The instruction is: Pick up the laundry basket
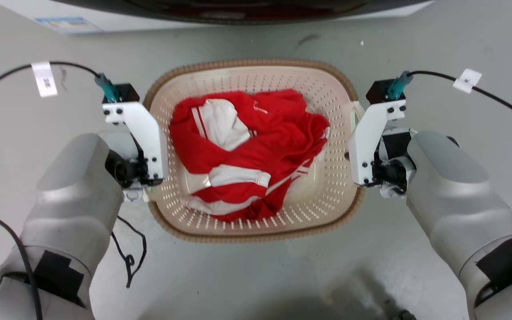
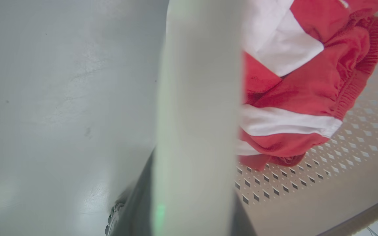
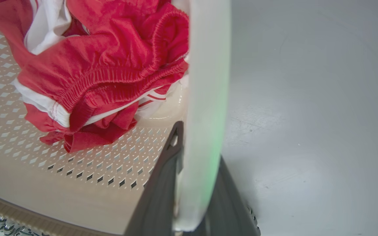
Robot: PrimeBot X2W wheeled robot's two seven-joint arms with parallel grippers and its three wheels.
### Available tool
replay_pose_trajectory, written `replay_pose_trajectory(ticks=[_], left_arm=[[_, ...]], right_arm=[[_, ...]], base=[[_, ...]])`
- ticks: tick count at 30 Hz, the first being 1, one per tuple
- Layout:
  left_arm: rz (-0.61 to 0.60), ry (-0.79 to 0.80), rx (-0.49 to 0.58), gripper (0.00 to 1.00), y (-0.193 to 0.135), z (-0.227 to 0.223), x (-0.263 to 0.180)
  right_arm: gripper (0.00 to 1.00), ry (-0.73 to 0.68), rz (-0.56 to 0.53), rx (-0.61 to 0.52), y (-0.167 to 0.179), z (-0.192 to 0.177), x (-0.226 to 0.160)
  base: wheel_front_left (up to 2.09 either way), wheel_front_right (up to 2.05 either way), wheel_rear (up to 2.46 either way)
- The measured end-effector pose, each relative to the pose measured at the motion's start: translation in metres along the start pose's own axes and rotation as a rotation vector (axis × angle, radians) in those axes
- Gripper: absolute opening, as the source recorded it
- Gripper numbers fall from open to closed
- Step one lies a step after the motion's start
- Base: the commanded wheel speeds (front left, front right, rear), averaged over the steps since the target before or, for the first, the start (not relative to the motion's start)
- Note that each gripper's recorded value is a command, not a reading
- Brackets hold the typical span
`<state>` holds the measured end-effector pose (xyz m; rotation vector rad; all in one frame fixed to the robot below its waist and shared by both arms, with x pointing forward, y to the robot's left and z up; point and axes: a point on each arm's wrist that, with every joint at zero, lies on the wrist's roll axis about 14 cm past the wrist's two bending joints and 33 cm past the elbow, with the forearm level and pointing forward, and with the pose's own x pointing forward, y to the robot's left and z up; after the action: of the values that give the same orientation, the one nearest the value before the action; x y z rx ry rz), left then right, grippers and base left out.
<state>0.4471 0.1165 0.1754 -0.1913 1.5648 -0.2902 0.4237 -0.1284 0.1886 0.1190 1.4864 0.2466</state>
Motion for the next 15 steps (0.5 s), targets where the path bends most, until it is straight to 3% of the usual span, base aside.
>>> replay_pose_trajectory(ticks=[15], left_arm=[[-0.027,0.009,-0.057,0.00,-0.022,-0.040,-0.067]], right_arm=[[0.00,0.025,0.011,-0.011,0.022,-0.022,-0.063]], base=[[0.00,0.00,0.00]])
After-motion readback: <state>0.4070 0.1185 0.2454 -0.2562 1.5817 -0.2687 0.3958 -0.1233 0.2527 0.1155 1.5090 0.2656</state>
